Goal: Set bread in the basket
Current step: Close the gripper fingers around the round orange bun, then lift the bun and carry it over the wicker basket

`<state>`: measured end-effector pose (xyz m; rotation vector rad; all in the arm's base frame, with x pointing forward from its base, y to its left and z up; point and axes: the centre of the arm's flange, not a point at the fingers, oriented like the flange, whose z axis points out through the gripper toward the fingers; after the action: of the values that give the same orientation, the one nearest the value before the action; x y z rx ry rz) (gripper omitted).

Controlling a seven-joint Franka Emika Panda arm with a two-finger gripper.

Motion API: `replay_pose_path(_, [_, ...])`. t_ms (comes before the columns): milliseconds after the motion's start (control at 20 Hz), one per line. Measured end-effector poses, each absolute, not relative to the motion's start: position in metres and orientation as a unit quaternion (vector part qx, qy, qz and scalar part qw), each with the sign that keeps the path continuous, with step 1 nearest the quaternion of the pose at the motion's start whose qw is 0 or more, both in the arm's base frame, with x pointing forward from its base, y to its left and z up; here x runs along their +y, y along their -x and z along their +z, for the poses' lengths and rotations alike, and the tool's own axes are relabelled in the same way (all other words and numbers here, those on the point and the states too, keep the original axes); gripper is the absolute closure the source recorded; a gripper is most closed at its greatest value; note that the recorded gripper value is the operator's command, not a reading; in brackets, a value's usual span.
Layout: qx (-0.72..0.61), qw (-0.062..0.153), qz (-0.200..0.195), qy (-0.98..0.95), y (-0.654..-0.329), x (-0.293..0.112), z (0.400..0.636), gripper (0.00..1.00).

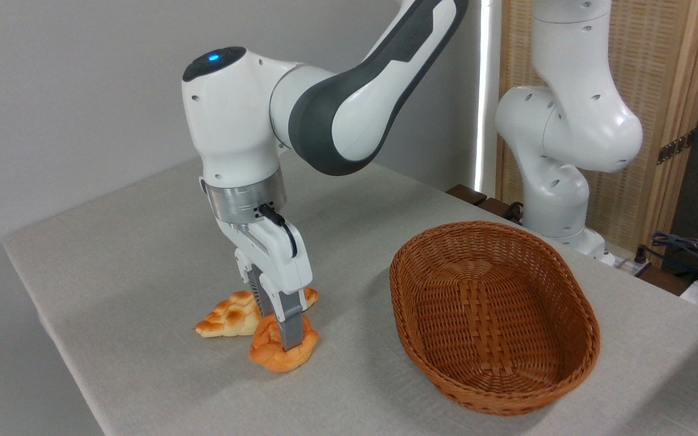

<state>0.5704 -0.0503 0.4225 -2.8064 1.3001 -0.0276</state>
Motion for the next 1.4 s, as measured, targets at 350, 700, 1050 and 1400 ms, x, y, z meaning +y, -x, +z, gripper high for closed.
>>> replay_pose_path(350, [0.418,0.036,-0.037,0.907,-0.584,-0.048,0.456,1.0])
replay_pose_path(700, [0.496,0.052,0.039,0.866,-0.572,-0.036,0.494,1.0])
replay_pose_path(1050, [0.595,0.031,0.076,0.799,-0.512,0.081,0.571,1.0])
replay_pose_path(1400, [0.661,-0.006,0.12,0.741,-0.469,0.174,0.542,0.71])
